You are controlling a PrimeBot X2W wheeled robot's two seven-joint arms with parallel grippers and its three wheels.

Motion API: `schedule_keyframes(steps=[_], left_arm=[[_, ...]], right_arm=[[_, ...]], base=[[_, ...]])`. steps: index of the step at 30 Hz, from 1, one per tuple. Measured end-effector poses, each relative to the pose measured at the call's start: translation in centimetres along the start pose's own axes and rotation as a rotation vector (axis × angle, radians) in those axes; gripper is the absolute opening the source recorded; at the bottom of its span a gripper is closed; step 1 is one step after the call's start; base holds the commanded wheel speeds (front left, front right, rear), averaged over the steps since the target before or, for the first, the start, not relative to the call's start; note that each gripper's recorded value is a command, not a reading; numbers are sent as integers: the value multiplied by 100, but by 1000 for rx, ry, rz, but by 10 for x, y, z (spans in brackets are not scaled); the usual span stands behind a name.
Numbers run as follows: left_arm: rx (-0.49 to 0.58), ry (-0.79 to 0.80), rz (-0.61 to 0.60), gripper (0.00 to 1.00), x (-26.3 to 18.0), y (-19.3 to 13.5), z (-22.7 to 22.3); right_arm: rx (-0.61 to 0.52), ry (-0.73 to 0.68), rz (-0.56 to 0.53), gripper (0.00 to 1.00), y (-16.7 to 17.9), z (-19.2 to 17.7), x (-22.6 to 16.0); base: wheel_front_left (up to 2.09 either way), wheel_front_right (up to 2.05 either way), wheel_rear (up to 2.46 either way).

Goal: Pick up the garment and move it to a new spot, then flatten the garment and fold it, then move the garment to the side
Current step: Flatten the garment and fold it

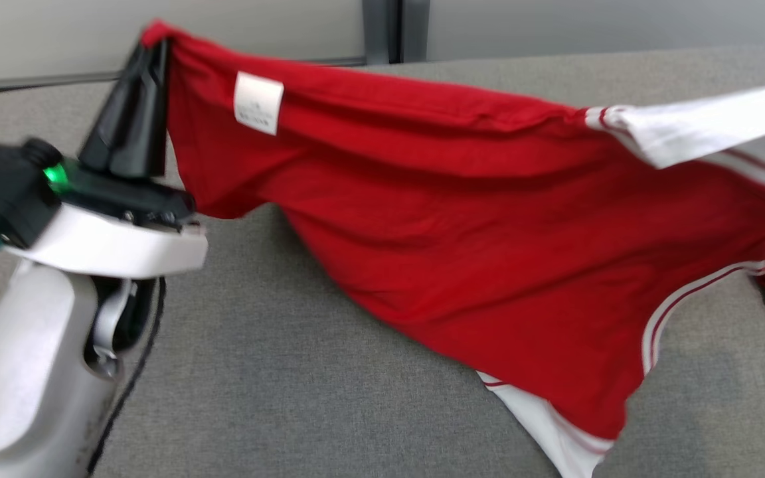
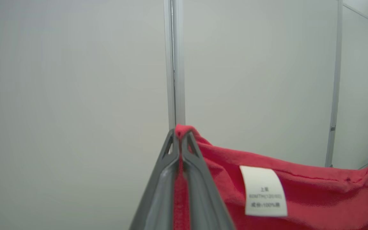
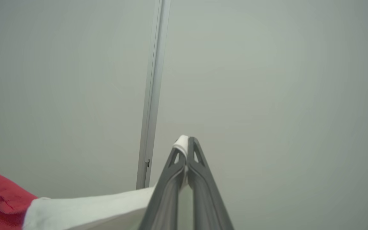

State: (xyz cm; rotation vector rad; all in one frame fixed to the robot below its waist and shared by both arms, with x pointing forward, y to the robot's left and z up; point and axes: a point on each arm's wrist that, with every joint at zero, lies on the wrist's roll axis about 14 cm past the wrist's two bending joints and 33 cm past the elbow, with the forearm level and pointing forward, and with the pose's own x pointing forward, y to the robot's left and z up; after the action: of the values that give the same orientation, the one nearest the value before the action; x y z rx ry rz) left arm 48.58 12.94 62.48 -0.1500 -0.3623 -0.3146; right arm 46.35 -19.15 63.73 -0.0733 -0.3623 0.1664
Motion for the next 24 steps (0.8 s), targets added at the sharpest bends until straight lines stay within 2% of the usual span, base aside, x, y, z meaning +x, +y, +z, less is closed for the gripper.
schedule_keyframes(steps=[5,10,14,24], left_arm=[[92,-216,-34,0,16,-12,97],[158,-344,-64,0,15,-26,164],[166,-360,-70,0,16,-30,178],[93,-295,-84,0,73,-16,144]], right_arm=[[-92,-227,14,0,-3,95,13],[-122,-332,10,0,-5,148,8],[-108,-343,10,0,-7,158,10],[-58,-331,38,0,-13,145,77]], base=[[0,0,0],[0,0,0],[0,0,0],[0,0,0]])
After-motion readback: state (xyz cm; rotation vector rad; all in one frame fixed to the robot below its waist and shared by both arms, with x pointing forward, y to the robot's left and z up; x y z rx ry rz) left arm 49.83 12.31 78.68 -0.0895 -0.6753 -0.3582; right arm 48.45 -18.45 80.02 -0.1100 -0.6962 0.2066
